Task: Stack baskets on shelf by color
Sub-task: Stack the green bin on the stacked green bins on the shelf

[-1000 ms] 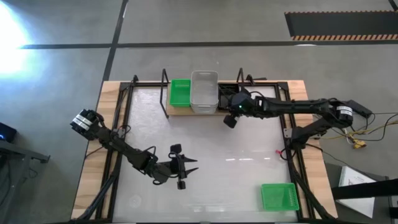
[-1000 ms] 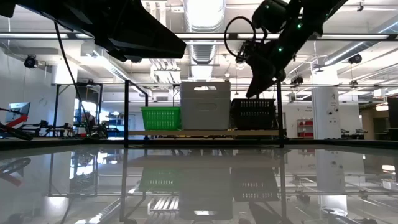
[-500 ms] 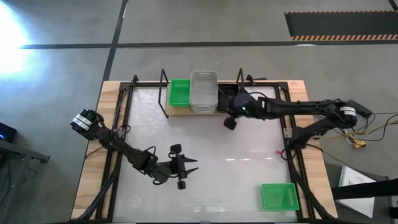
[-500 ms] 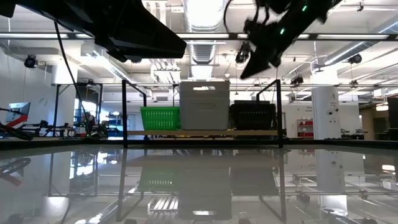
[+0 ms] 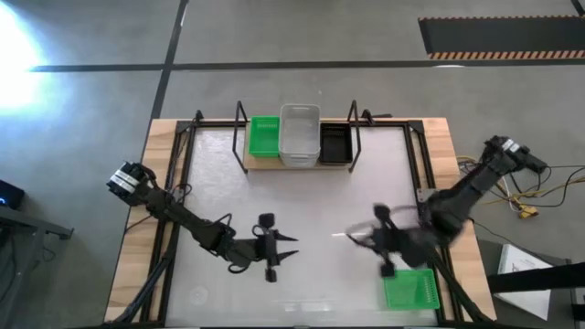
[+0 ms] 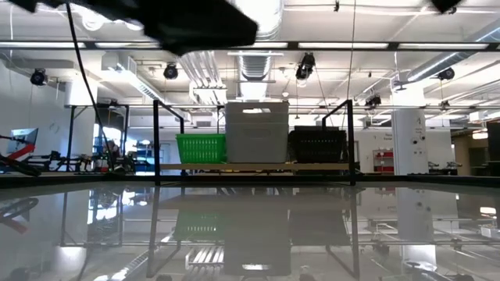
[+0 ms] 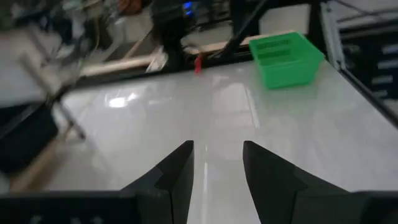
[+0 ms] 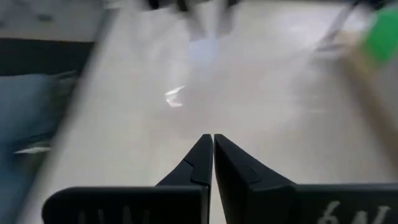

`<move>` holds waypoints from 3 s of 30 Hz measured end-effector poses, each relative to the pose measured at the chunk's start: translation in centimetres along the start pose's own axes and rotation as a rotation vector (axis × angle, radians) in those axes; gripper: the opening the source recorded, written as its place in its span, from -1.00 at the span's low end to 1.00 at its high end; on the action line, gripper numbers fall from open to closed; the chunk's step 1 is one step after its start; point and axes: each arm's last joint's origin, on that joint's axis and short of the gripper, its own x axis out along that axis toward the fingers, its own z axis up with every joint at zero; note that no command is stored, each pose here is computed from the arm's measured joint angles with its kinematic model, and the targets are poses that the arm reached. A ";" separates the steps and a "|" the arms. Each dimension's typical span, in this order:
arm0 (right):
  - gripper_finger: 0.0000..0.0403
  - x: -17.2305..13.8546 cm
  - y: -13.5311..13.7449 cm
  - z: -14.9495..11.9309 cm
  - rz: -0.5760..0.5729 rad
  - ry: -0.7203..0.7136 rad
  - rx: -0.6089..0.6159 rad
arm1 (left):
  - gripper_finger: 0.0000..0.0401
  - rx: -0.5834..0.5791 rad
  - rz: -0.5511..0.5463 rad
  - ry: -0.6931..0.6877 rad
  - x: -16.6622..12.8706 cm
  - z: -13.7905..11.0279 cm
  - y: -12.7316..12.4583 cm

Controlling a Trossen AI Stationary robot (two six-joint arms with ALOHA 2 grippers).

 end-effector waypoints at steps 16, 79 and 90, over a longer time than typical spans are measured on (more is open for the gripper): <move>-0.96 -2.3 9.3 -10.7 0.015 0.586 0.520 | -0.39 0.302 -0.163 0.229 10.1 3.6 -0.9; -0.96 -0.9 12.5 -10.3 -0.248 -0.265 -0.020 | -0.39 0.349 -0.631 0.259 14.4 0.7 -2.4; -0.96 -0.5 12.5 -10.4 -0.253 -0.266 0.019 | -0.39 0.443 -0.614 0.215 14.6 1.0 -2.3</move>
